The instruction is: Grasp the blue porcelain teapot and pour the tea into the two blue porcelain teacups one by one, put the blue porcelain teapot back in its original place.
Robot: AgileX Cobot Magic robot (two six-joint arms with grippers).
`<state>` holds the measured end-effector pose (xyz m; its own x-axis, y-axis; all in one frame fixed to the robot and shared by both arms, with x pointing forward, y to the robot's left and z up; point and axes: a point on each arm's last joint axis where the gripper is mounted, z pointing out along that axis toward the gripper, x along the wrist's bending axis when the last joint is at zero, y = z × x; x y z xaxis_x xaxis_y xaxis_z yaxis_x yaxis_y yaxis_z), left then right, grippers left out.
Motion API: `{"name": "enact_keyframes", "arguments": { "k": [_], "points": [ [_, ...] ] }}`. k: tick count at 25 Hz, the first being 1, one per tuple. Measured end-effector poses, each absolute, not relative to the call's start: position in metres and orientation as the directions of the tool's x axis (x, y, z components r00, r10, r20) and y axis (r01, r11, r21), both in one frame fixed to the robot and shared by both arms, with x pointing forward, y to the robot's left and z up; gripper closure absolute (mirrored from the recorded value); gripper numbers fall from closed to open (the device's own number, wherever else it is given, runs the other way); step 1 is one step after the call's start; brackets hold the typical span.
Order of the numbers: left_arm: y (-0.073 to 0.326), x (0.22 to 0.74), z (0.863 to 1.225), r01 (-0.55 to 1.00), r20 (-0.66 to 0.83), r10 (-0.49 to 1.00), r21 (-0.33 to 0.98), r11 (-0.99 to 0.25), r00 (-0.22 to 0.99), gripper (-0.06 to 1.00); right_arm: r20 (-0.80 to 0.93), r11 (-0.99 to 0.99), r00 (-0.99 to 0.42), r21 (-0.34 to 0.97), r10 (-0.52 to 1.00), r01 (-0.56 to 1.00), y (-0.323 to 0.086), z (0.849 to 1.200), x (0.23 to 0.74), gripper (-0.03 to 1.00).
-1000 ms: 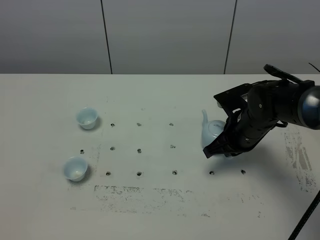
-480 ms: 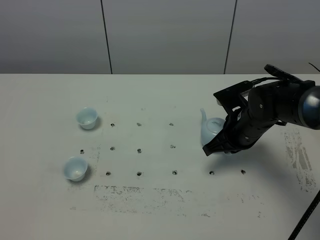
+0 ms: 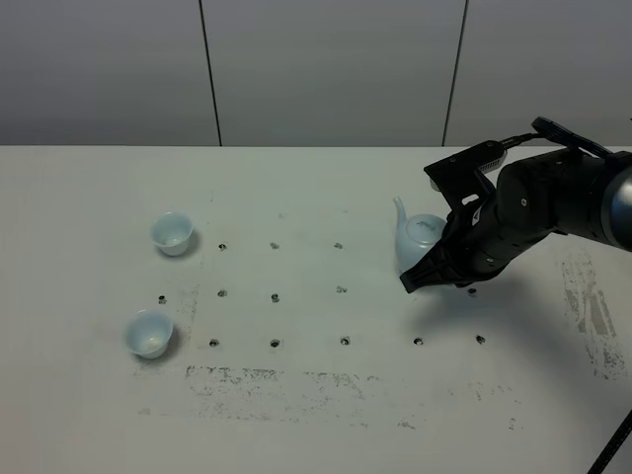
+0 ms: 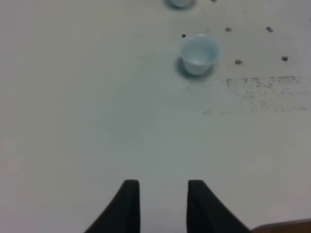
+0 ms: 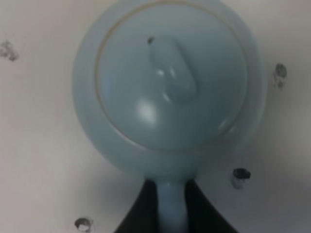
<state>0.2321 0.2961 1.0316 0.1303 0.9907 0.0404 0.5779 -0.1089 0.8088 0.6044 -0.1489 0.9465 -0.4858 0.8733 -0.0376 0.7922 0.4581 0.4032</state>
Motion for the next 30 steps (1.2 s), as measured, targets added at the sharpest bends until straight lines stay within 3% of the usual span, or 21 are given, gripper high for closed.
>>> {"name": "enact_keyframes", "arguments": {
  "k": [7,15,23,30],
  "points": [
    [0.296,0.232,1.032,0.578,0.040,0.991,0.809,-0.109,0.130,0.64,-0.090,0.533,-0.566,0.481,0.820,0.696,-0.130,0.974,0.605,0.90],
    [0.296,0.232,1.032,0.578,0.040,0.991,0.809,-0.109,0.130,0.64,-0.236,0.717,-0.733,0.529,0.638,0.454,-0.087,1.020,0.612,0.90],
    [0.296,0.232,1.032,0.578,0.040,0.991,0.809,-0.109,0.130,0.64,-0.276,0.857,-0.892,0.475,0.359,0.198,-0.057,1.018,0.599,0.90],
    [0.296,0.232,1.032,0.579,0.040,0.991,0.808,-0.109,0.130,0.64,-0.338,0.910,-0.932,0.414,0.129,-0.024,-0.050,1.017,0.592,0.90]
  ]
}}
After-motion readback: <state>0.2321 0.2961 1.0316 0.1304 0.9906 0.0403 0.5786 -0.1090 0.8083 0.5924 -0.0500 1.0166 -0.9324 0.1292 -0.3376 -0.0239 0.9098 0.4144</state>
